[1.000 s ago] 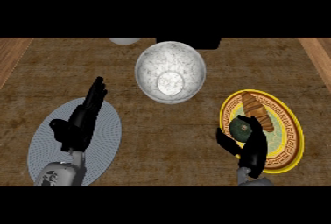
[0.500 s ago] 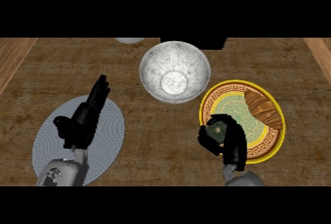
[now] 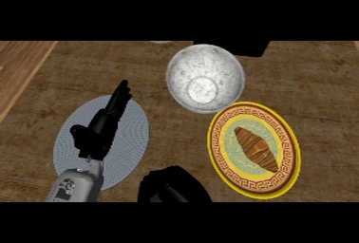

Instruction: Pick the squash from the plate and place it in the bowl

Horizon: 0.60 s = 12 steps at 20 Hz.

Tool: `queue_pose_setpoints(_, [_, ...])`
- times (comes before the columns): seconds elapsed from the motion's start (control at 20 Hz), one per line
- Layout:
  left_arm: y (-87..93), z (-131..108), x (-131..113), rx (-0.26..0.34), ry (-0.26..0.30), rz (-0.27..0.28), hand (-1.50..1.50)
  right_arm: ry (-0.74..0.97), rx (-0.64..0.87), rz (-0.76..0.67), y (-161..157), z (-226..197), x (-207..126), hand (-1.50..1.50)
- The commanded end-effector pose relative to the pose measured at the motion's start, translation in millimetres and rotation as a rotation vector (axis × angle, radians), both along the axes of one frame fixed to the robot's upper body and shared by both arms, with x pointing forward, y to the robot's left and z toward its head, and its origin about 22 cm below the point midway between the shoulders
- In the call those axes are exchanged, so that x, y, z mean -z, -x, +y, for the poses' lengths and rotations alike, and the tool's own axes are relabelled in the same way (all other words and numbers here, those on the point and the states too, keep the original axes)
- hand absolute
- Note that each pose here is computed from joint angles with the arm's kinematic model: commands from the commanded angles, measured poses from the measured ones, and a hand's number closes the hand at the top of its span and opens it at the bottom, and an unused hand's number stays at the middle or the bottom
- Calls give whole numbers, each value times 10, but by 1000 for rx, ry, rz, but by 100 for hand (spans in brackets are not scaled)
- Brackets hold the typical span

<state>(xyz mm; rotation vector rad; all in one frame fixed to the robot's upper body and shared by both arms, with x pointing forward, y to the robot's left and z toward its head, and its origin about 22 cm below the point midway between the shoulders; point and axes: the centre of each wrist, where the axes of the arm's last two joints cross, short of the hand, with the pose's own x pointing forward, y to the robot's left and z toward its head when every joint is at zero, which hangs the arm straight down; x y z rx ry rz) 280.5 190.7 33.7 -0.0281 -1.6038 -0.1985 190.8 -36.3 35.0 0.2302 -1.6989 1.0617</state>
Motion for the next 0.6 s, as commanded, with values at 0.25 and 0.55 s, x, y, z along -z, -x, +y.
queue_pose_setpoints(0.25, [20,259,45,-112,-5,15,0,-262,-519,-287,-17,-848,-932,150])
queue_pose_setpoints(0.55, [15,223,136,-133,-7,4,0,-215,-433,-356,-199,-1406,-1560,150])
